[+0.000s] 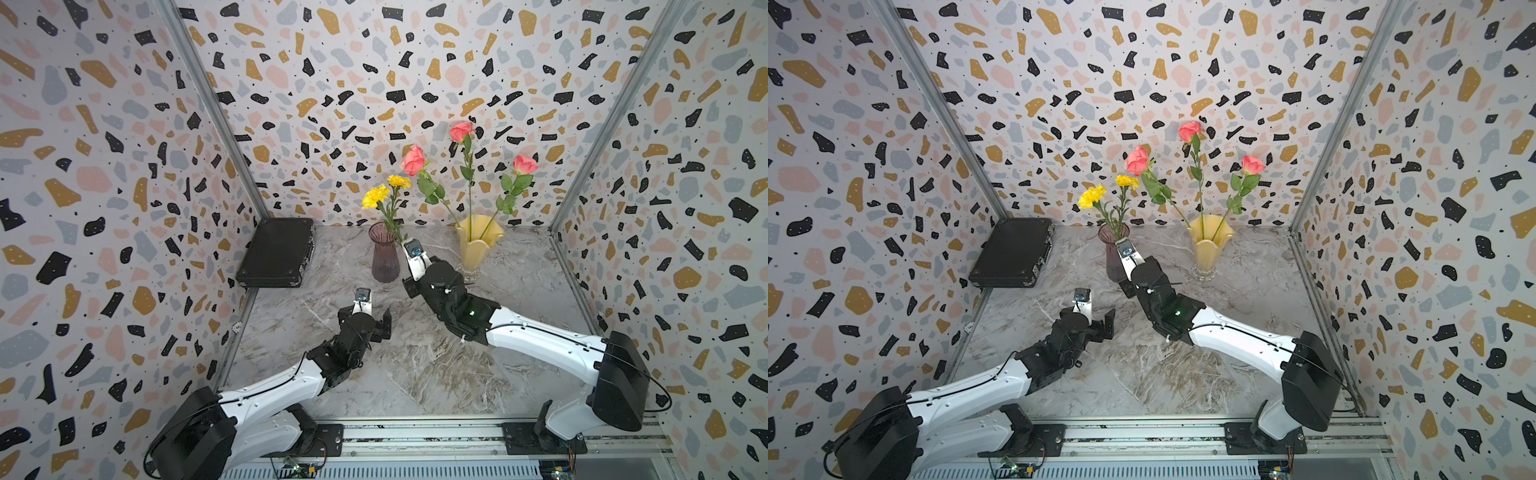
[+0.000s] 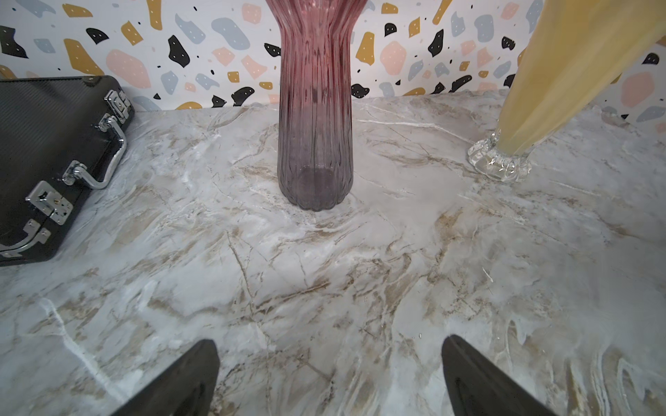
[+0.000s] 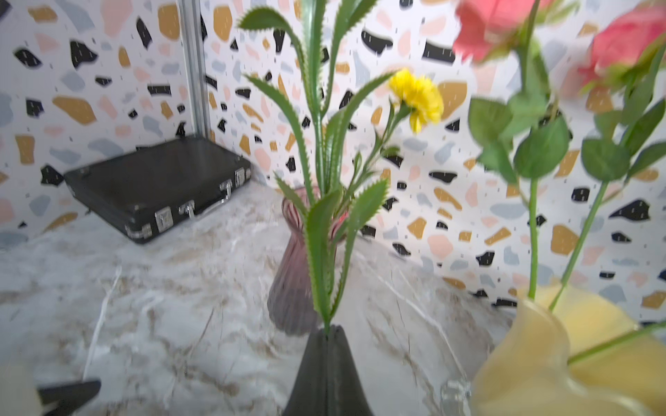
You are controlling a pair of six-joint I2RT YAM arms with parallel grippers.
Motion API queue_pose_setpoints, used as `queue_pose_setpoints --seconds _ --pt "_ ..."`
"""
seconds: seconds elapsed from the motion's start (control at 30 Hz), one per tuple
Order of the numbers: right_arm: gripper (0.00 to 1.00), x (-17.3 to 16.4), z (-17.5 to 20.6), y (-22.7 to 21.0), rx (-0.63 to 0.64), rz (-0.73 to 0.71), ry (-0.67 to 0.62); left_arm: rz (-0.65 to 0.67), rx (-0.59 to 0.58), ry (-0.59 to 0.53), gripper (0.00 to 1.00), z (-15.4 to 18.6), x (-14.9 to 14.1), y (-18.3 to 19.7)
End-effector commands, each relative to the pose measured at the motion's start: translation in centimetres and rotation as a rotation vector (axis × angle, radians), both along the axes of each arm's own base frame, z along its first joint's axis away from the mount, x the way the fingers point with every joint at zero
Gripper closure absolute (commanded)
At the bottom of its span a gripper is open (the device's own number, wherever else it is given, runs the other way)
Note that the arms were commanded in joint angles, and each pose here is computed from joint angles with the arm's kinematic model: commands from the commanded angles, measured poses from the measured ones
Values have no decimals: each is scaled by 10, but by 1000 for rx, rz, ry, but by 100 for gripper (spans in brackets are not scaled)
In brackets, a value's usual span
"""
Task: Arrange the flowers in different vases according to their colors
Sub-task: Insert the flower into the vase.
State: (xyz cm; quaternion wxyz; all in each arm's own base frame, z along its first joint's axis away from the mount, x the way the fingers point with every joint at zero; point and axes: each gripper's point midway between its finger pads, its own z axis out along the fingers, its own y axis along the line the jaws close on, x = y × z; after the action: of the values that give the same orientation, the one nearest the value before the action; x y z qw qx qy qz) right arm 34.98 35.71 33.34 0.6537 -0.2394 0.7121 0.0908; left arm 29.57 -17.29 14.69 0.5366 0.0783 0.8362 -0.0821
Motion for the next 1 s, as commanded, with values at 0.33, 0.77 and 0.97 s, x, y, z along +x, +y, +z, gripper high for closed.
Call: queue_pose_setpoints --seconds 0.33,0.77,0.97 --pt "100 104 145 50 163 81 -242 -81 -20 -25 1 10 3 -17" --pt "100 157 117 83 284 218 -272 -165 -82 -8 1 12 1 -39" --pt "100 166 80 95 257 237 -208 -160 -86 -15 1 14 1 -37"
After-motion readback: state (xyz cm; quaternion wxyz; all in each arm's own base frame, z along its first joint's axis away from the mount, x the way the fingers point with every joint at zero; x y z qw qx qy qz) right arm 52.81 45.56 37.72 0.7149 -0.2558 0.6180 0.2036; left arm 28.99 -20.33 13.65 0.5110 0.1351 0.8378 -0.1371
